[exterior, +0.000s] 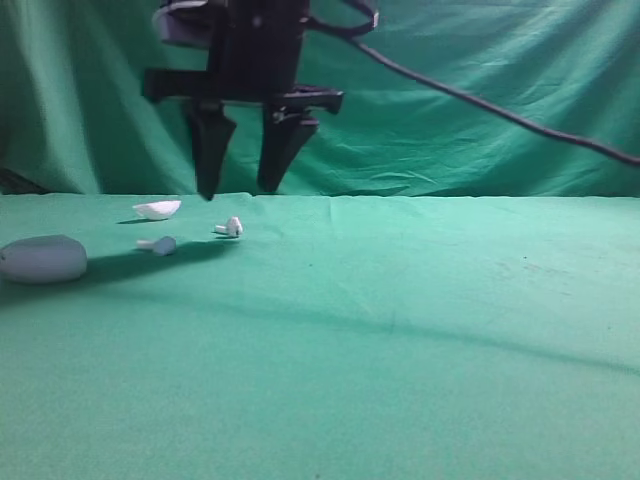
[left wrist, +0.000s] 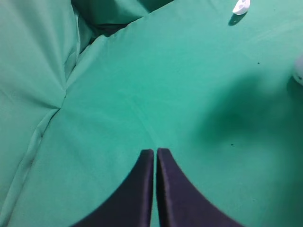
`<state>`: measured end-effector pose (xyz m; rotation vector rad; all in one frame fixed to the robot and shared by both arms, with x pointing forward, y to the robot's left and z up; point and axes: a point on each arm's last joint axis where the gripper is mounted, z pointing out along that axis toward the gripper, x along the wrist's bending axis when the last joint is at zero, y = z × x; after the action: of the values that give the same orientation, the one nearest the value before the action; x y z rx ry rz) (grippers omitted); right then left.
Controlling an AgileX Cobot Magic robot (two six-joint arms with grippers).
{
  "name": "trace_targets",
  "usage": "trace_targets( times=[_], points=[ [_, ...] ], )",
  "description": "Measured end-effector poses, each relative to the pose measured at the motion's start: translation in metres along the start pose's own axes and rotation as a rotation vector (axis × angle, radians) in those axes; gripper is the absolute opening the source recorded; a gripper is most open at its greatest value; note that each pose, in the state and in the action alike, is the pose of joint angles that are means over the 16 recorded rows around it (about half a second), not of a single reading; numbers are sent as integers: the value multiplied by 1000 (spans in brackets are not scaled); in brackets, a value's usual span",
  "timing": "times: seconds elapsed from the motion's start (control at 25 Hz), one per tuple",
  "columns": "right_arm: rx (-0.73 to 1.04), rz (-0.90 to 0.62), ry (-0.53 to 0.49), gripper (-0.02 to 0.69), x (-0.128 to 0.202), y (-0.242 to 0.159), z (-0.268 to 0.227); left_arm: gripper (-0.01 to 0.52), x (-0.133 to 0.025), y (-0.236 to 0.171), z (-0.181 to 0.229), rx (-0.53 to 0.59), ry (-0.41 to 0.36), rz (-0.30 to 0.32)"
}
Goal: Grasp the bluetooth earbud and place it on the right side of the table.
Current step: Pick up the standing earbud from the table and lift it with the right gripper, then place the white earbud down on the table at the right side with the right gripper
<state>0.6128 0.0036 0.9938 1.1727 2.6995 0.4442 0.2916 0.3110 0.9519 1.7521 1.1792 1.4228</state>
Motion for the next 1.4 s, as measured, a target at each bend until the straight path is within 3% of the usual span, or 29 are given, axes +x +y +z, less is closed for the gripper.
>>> trace_targets(
  times=[0.2, 0.44, 1.08, 1.4],
  points=[
    [-4, 16, 2, 397, 6, 14, 29, 0, 0, 0, 0, 0, 0, 0],
    [-9, 48, 1, 395, 9, 21, 52, 0, 0, 0, 0, 0, 0, 0],
    [-10, 65, -17, 108, 7, 26, 59, 0, 0, 0, 0, 0, 0, 0],
    [-37, 76, -59, 86, -2, 35, 12, 0, 0, 0, 0, 0, 0, 0]
  ],
)
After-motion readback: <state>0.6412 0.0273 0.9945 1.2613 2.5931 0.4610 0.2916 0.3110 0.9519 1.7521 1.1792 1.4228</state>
